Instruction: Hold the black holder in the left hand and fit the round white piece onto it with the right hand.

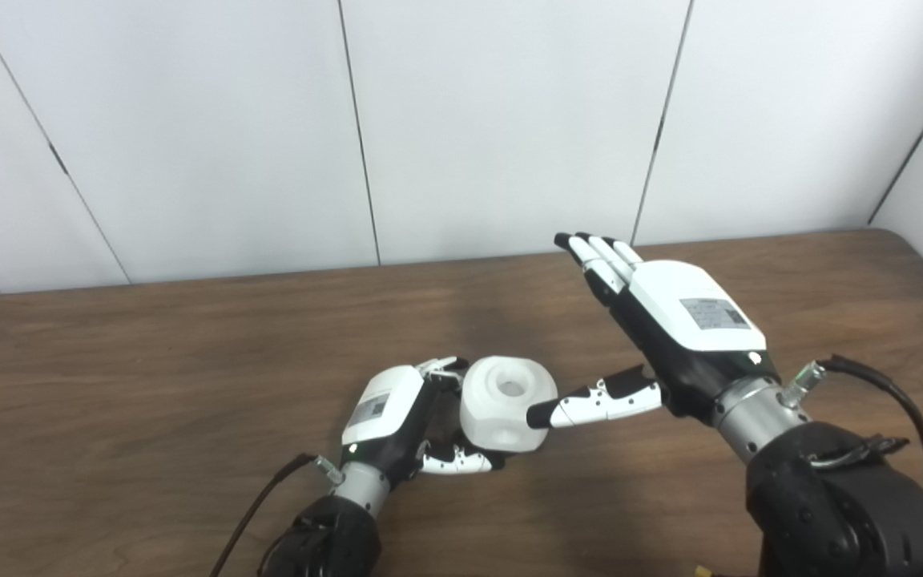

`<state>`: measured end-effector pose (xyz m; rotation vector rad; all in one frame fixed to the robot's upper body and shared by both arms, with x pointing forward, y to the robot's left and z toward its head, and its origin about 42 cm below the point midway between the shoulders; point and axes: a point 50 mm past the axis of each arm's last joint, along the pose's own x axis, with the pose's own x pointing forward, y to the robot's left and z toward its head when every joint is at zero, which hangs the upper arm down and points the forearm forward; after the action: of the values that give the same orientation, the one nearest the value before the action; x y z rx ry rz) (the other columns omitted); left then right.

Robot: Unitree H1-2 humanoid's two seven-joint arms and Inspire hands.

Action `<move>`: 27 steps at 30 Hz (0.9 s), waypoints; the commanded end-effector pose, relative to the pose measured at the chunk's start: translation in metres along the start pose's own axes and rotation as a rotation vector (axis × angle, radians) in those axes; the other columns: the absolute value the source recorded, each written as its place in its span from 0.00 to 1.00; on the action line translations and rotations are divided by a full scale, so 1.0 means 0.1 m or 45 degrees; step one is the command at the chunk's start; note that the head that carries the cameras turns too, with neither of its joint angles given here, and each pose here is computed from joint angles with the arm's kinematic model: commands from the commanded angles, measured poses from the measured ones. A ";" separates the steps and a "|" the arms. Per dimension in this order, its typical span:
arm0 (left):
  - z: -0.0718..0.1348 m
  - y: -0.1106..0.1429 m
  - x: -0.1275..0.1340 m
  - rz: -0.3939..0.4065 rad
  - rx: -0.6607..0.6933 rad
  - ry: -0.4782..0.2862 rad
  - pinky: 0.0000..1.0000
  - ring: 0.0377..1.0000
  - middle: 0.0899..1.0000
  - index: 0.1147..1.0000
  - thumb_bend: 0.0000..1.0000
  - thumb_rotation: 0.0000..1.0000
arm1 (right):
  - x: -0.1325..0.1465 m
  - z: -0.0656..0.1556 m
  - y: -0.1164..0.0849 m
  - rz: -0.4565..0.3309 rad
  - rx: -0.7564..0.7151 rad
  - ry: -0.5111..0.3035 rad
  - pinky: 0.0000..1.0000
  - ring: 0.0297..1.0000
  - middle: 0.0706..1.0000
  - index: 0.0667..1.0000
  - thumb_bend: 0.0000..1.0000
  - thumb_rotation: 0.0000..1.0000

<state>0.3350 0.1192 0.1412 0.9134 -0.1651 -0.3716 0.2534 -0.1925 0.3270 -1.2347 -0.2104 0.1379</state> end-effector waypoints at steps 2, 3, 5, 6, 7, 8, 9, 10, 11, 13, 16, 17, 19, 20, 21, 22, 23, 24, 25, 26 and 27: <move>-0.10 -0.06 -0.03 -0.090 -0.015 0.087 0.98 0.91 0.89 0.42 0.52 0.05 | -0.02 0.05 -0.11 -0.089 -0.009 -0.038 0.80 1.00 1.00 1.00 1.00 0.63; -0.10 -0.05 -0.03 -0.094 -0.013 0.087 0.98 0.91 0.90 0.43 0.52 0.05 | -0.02 0.05 -0.11 -0.090 -0.009 -0.039 0.80 1.00 1.00 1.00 1.00 0.63; -0.09 -0.05 -0.03 -0.103 -0.011 0.092 0.97 0.91 0.90 0.43 0.52 0.05 | -0.02 0.06 -0.10 -0.090 -0.009 -0.037 0.79 1.00 1.00 1.00 1.00 0.63; -0.09 -0.04 -0.04 -0.106 -0.009 0.093 0.97 0.91 0.91 0.43 0.52 0.05 | -0.02 0.06 -0.10 -0.089 -0.008 -0.036 0.80 1.00 1.00 1.00 1.00 0.62; -0.09 -0.04 -0.04 -0.109 -0.008 0.094 0.96 0.91 0.91 0.43 0.52 0.05 | -0.02 0.06 -0.10 -0.088 -0.008 -0.036 0.80 1.00 1.00 1.00 1.00 0.62; -0.09 -0.04 -0.04 -0.110 -0.006 0.095 0.96 0.91 0.91 0.43 0.52 0.05 | -0.02 0.06 -0.10 -0.086 -0.011 -0.036 0.80 1.00 1.00 1.00 1.00 0.62; -0.09 -0.04 -0.04 -0.111 -0.004 0.095 0.94 0.90 0.90 0.51 0.70 0.03 | -0.02 0.06 -0.10 -0.085 -0.013 -0.037 0.80 1.00 1.00 1.00 1.00 0.62; -0.09 -0.04 -0.04 -0.111 -0.004 0.095 0.92 0.90 0.90 0.55 0.79 0.01 | -0.02 0.06 -0.10 -0.085 -0.015 -0.037 0.80 1.00 1.00 1.00 1.00 0.63; -0.09 -0.04 -0.04 -0.114 -0.002 0.096 0.91 0.90 0.90 0.58 0.85 0.00 | -0.02 0.06 -0.09 -0.084 -0.016 -0.037 0.80 1.00 1.00 1.00 1.00 0.63; -0.08 -0.03 -0.03 -0.119 0.002 0.098 0.91 0.90 0.90 0.60 0.88 0.00 | -0.02 0.06 -0.09 -0.085 -0.018 -0.038 0.81 1.00 1.00 1.00 1.00 0.63; -0.08 -0.03 -0.03 -0.120 0.007 0.105 0.91 0.89 0.90 0.62 0.89 0.00 | -0.01 0.07 -0.09 -0.084 -0.018 -0.037 0.81 1.00 1.00 1.00 1.00 0.64; -0.08 -0.03 -0.03 -0.119 0.009 0.106 0.91 0.89 0.90 0.63 0.90 0.00 | -0.01 0.07 -0.09 -0.084 -0.017 -0.038 0.81 1.00 1.00 1.00 1.00 0.63; -0.08 -0.03 -0.03 -0.120 0.009 0.108 0.91 0.89 0.89 0.63 0.90 0.00 | -0.01 0.07 -0.09 -0.087 -0.020 -0.042 0.81 1.00 1.00 1.00 1.00 0.63; -0.08 -0.03 -0.03 -0.119 0.011 0.108 0.91 0.89 0.89 0.64 0.90 0.00 | -0.01 0.07 -0.09 -0.087 -0.020 -0.042 0.81 1.00 1.00 1.00 1.00 0.63; -0.08 -0.03 -0.03 -0.118 0.012 0.107 0.91 0.89 0.89 0.65 0.91 0.00 | -0.01 0.07 -0.09 -0.086 -0.019 -0.042 0.81 1.00 1.00 1.00 1.00 0.63; -0.08 -0.03 -0.03 -0.118 0.016 0.108 0.90 0.88 0.89 0.65 0.91 0.00 | -0.01 0.07 -0.09 -0.086 -0.017 -0.043 0.81 1.00 1.00 1.00 1.00 0.63; -0.08 -0.03 -0.03 -0.120 0.020 0.111 0.90 0.88 0.89 0.66 0.91 0.00 | -0.01 0.07 -0.09 -0.086 -0.014 -0.044 0.81 1.00 1.00 1.00 1.00 0.63; -0.07 -0.03 -0.02 -0.121 0.023 0.114 0.90 0.88 0.89 0.67 0.92 0.01 | -0.01 0.07 -0.09 -0.086 -0.012 -0.044 0.82 1.00 1.00 1.00 1.00 0.63; -0.07 -0.03 -0.02 -0.122 0.024 0.116 0.90 0.88 0.89 0.68 0.92 0.02 | -0.01 0.07 -0.09 -0.086 -0.011 -0.044 0.82 1.00 1.00 1.00 1.00 0.63; -0.07 -0.03 -0.02 -0.122 0.024 0.117 0.90 0.88 0.89 0.68 0.92 0.02 | -0.01 0.07 -0.09 -0.085 -0.010 -0.043 0.82 1.00 1.00 1.00 1.00 0.63; -0.07 -0.03 -0.02 -0.120 0.025 0.117 0.90 0.88 0.89 0.68 0.93 0.02 | -0.01 0.07 -0.09 -0.084 -0.009 -0.041 0.83 1.00 1.00 1.00 1.00 0.62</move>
<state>0.3374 0.1181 0.1475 0.9297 -0.1303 -0.3940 0.2534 -0.1913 0.3268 -1.2305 -0.2091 0.1371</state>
